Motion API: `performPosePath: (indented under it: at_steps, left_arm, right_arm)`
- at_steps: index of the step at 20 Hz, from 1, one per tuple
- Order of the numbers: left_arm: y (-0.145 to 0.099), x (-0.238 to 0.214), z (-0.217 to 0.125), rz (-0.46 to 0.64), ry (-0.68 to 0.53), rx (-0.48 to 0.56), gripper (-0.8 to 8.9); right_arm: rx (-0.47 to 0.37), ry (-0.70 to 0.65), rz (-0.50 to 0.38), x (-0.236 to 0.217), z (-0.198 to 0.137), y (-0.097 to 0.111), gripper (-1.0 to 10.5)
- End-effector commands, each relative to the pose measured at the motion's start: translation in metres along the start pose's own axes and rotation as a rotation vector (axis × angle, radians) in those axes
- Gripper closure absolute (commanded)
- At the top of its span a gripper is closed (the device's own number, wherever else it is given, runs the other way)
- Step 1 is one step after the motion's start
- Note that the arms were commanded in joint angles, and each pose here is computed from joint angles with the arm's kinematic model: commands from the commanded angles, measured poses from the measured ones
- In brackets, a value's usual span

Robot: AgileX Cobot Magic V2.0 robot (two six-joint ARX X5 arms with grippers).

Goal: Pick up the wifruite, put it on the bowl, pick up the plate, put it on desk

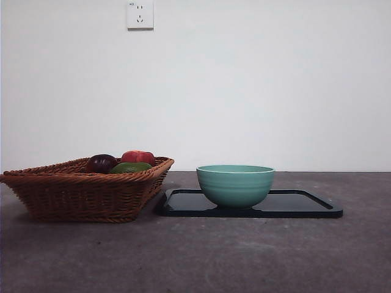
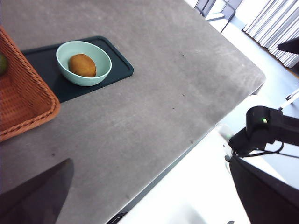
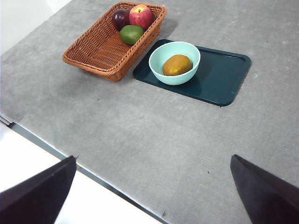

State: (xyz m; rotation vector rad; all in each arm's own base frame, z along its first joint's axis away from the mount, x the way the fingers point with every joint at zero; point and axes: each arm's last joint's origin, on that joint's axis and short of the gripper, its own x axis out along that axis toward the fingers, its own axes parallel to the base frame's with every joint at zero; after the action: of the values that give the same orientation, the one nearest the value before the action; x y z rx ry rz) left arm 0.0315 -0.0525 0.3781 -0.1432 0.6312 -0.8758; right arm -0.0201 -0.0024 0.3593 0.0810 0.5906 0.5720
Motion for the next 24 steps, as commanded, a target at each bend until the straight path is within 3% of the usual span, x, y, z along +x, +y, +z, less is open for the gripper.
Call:
performPosePath:
  at_steps: [1, 12, 16, 24]
  left_arm:
    - [-0.008, 0.02, 0.012, -0.018, 0.02, -0.021, 2.52]
    - [-0.028, 0.152, 0.053, 0.106, 0.285, -0.074, 2.52]
    - [-0.031, 0.196, 0.075, 0.094, 0.352, -0.075, 2.52]
    - [-0.006, 0.28, 0.106, 0.223, 0.582, -0.079, 2.52]
  right_arm:
    - [0.021, 0.07, -0.001, -0.002, -0.006, -0.001, 3.3]
    - [0.018, 0.07, -0.002, -0.002, -0.006, -0.001, 3.3]
    - [0.013, 0.07, -0.002, -0.002, -0.006, -0.001, 3.3]
    - [0.009, 0.07, -0.001, -0.002, -0.006, -0.001, 3.3]
